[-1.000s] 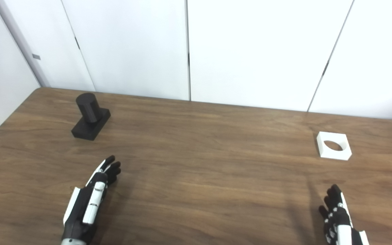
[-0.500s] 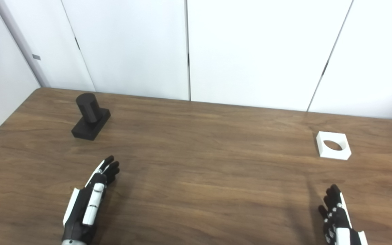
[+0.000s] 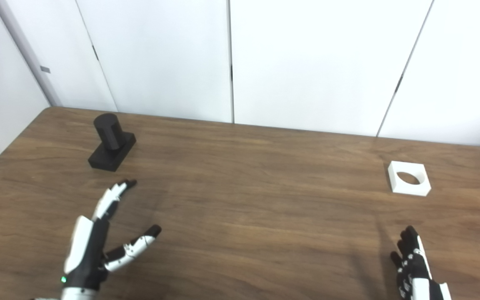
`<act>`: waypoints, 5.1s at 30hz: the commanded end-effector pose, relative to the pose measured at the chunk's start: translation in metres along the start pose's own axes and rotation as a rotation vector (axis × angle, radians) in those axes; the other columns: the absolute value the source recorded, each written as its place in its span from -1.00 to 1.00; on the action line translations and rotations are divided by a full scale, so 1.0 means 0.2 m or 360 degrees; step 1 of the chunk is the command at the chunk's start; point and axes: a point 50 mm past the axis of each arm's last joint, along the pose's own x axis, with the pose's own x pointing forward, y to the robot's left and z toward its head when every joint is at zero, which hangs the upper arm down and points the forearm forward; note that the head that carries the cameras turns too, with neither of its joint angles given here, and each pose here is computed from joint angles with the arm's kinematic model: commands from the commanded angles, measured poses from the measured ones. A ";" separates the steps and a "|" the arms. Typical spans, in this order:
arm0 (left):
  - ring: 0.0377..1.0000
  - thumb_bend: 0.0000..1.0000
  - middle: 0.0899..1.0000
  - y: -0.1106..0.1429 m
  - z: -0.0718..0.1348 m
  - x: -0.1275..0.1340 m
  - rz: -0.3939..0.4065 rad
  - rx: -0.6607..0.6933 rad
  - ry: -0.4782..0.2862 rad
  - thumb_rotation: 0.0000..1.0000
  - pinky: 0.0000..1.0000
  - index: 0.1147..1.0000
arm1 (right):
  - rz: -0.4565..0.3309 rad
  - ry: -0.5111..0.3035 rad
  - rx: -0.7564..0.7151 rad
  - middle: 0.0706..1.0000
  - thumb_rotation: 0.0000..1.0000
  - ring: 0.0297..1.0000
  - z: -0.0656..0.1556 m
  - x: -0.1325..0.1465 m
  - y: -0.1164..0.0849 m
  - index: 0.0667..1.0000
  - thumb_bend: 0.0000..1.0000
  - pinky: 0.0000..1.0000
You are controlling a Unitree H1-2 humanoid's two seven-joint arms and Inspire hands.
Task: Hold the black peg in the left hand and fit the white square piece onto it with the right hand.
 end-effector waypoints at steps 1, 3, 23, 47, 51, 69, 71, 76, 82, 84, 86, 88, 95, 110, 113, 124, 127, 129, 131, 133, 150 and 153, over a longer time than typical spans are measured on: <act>0.95 0.67 0.84 0.07 0.06 0.11 0.0148 0.0096 -0.0096 -0.20 1.00 0.73 | -0.0009 -0.0025 0.0018 0.99 1.00 1.00 0.00 -0.01 0.02 1.00 0.27 1.00; 0.92 0.71 0.82 0.11 0.06 0.16 0.0213 0.0221 -0.0096 -0.10 1.00 0.74 | -0.0009 -0.0037 0.0023 0.98 1.00 1.00 0.00 -0.01 0.02 1.00 0.24 1.00; 0.86 0.91 0.79 0.23 -0.22 0.69 0.0457 0.1078 0.0369 0.24 0.94 0.62 | -0.0006 -0.0007 -0.0027 0.97 1.00 1.00 0.02 -0.02 0.05 1.00 0.14 1.00; 0.74 1.00 0.68 0.13 -0.33 1.05 0.0239 0.0769 0.0621 0.29 0.71 0.44 | -0.0017 -0.0020 0.0049 0.97 1.00 1.00 0.07 -0.04 0.08 1.00 -0.01 1.00; 0.76 0.96 0.70 0.10 -0.36 1.09 0.0223 0.0747 0.0682 0.22 0.72 0.38 | 0.0000 -0.0023 0.0033 0.99 1.00 1.00 0.08 -0.05 0.09 1.00 -0.03 1.00; 0.80 0.95 0.73 0.05 -0.48 1.19 0.0233 0.0953 0.0767 0.22 0.82 0.53 | -0.0005 -0.0012 0.0022 1.00 1.00 1.00 0.11 -0.06 0.10 1.00 -0.08 1.00; 0.80 0.94 0.74 0.05 -0.49 1.19 0.0238 0.0960 0.0766 0.22 0.84 0.55 | -0.0001 -0.0020 0.0020 1.00 1.00 1.00 0.11 -0.06 0.10 1.00 -0.11 1.00; 0.79 0.97 0.72 0.05 -0.50 1.18 0.0273 0.0945 0.0767 0.20 0.83 0.53 | 0.0006 -0.0011 0.0004 1.00 1.00 1.00 0.11 -0.06 0.10 1.00 -0.14 1.00; 0.79 0.91 0.72 0.05 -0.52 1.19 0.0217 0.1055 0.0778 0.17 0.83 0.51 | -0.0006 -0.0007 0.0009 1.00 1.00 1.00 0.11 -0.06 0.11 1.00 -0.15 1.00; 0.79 0.92 0.71 0.04 -0.53 1.19 0.0212 0.1092 0.0775 0.14 0.84 0.44 | -0.0006 -0.0015 0.0027 1.00 1.00 1.00 0.11 -0.06 0.11 1.00 -0.15 1.00; 0.78 0.91 0.69 0.04 -0.53 1.19 0.0206 0.1120 0.0771 0.11 0.82 0.38 | -0.0006 -0.0020 0.0036 1.00 1.00 1.00 0.11 -0.06 0.11 1.00 -0.17 1.00; 0.76 0.87 0.66 0.03 -0.53 1.19 0.0204 0.1140 0.0761 0.06 0.80 0.30 | -0.0007 -0.0019 0.0037 1.00 1.00 1.00 0.11 -0.05 0.11 1.00 -0.18 1.00; 0.61 0.38 0.43 0.03 -0.52 1.17 0.0251 0.0998 0.0698 -0.60 0.63 -0.11 | -0.0010 -0.0034 0.0025 1.00 1.00 1.00 0.11 -0.05 0.12 1.00 -0.20 1.00; 0.53 0.05 0.33 0.04 -0.54 1.14 0.0227 0.0796 0.0697 -0.90 0.42 -0.17 | -0.0001 -0.0038 0.0041 1.00 1.00 1.00 0.11 -0.05 0.13 1.00 -0.26 1.00; 0.52 0.05 0.32 0.05 -0.54 1.14 0.0217 0.0798 0.0696 -0.90 0.37 -0.17 | 0.0001 -0.0033 0.0036 0.99 1.00 1.00 0.11 -0.05 0.13 1.00 -0.23 1.00; 0.46 0.03 0.35 0.02 -0.46 1.00 -0.0011 0.0647 0.0417 -0.91 0.25 -0.16 | -0.0005 -0.0039 0.0039 0.97 1.00 1.00 0.10 -0.04 0.13 1.00 -0.21 1.00; 0.44 0.03 0.35 0.02 -0.41 0.92 -0.0077 0.0577 0.0343 -0.90 0.23 -0.16 | -0.0005 -0.0044 0.0040 0.97 1.00 1.00 0.10 -0.04 0.14 1.00 -0.21 1.00; 0.46 0.03 0.37 0.00 -0.37 0.86 -0.0114 0.0525 0.0296 -0.90 0.25 -0.16 | -0.0009 -0.0043 0.0045 0.97 1.00 1.00 0.10 -0.04 0.14 1.00 -0.18 1.00; 0.48 0.03 0.40 -0.01 -0.32 0.78 -0.0167 0.0447 0.0224 -0.90 0.32 -0.16 | -0.0012 -0.0038 0.0042 0.95 1.00 1.00 0.10 -0.04 0.14 1.00 -0.13 1.00; 0.49 0.03 0.41 -0.03 -0.26 0.70 -0.0211 0.0399 0.0170 -0.90 0.34 -0.16 | -0.0018 -0.0039 0.0034 0.94 1.00 1.00 0.10 -0.04 0.15 1.00 -0.12 1.00; 0.64 0.03 0.49 -0.38 0.04 0.15 -0.0667 0.0272 -0.0153 -0.91 0.53 -0.16 | -0.0025 -0.0006 0.0050 0.89 1.00 1.00 0.07 -0.05 0.17 0.94 0.00 1.00; 0.62 0.03 0.47 -0.44 0.04 0.07 -0.0734 0.0282 -0.0202 -0.91 0.62 -0.16 | -0.0030 -0.0015 0.0047 0.88 1.00 1.00 0.08 -0.04 0.18 0.93 0.02 1.00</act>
